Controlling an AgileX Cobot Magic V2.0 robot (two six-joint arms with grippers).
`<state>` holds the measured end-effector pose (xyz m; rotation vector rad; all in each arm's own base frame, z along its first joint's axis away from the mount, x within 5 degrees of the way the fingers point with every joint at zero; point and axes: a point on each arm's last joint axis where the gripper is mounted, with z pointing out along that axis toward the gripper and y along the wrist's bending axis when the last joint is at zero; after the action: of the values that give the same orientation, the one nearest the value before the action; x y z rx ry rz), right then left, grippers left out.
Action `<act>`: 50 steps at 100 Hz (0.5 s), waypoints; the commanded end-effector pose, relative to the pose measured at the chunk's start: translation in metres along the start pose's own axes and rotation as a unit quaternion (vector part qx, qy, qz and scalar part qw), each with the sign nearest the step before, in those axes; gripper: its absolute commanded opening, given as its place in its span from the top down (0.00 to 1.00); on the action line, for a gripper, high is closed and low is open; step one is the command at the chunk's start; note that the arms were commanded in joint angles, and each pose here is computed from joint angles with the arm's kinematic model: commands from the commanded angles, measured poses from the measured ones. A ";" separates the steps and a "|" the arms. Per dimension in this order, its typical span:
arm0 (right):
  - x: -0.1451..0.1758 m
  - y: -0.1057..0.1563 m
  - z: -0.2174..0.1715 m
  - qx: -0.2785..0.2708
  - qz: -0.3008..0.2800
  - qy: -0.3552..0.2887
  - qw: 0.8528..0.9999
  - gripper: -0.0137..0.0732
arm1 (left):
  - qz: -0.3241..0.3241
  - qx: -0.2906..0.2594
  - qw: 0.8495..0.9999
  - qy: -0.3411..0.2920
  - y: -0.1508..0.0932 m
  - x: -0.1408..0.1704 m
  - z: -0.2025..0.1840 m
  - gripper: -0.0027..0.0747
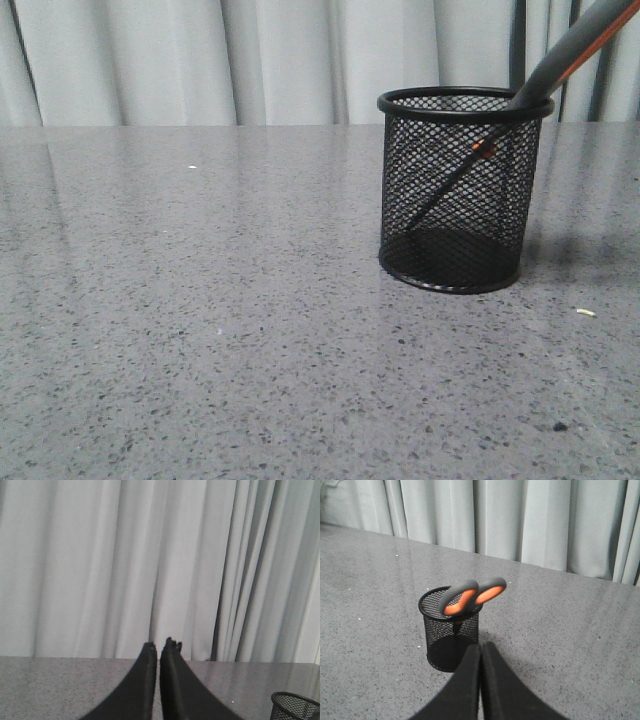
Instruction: Put scissors into bucket
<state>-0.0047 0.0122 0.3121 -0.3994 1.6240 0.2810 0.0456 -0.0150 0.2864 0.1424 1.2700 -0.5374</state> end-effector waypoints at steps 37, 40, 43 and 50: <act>0.007 -0.002 0.009 0.008 -0.004 -0.005 1.000 0.89 | -0.009 -0.011 1.000 -0.020 0.001 -0.009 0.001 0.99; 0.007 -0.002 0.009 0.008 -0.004 -0.005 1.000 0.89 | -0.009 -0.011 1.000 -0.020 0.001 -0.009 0.001 0.99; 0.007 -0.002 0.009 0.008 -0.004 -0.005 1.000 0.89 | -0.009 -0.011 1.000 -0.020 0.001 -0.009 0.001 0.99; 0.007 -0.002 0.009 0.008 -0.004 -0.005 1.000 0.89 | -0.009 -0.011 1.000 -0.020 0.001 -0.009 0.001 0.99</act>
<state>0.0045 0.0145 0.2922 -0.4136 1.6957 0.2710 0.0456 -0.0150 0.2855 0.1346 1.2743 -0.5491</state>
